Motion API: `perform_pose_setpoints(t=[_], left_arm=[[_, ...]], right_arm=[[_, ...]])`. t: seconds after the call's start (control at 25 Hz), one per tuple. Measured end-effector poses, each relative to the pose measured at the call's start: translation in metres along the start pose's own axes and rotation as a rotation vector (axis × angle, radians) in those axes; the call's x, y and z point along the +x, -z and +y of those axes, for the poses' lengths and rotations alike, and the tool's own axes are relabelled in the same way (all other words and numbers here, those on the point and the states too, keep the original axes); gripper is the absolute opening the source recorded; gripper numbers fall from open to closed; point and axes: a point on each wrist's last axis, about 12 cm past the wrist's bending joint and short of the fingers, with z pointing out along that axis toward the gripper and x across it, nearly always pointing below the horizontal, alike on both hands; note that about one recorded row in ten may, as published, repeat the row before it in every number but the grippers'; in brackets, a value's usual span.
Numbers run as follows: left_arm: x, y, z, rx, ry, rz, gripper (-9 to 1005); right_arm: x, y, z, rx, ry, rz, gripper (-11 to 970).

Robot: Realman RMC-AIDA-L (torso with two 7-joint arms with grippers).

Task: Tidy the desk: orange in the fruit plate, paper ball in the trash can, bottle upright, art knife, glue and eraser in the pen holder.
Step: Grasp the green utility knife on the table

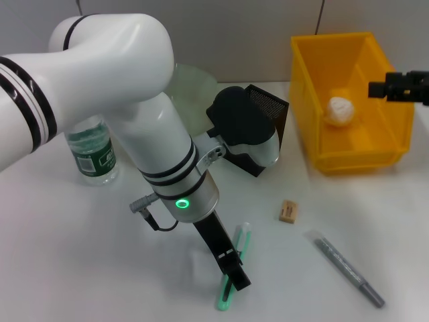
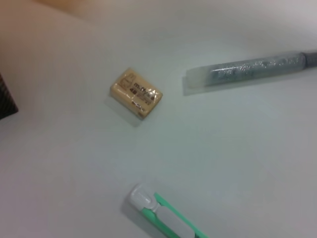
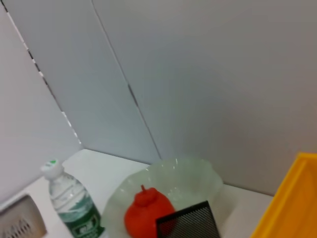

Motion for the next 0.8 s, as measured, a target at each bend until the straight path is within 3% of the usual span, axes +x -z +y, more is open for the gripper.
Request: perform_pose_setpoints(t=[0.24,0.8], left_arm=[[0.0,0.0,0.0,0.0,0.013,0.0,798],[-0.002,0.001,0.001,-0.012,0.027,-0.006,784]], right_arm=[[-0.038,-0.001,0.003,-0.07,-0.053,0.111,742],[-0.053,-0.009,0.005,-0.068,-0.019,0.162,742]])
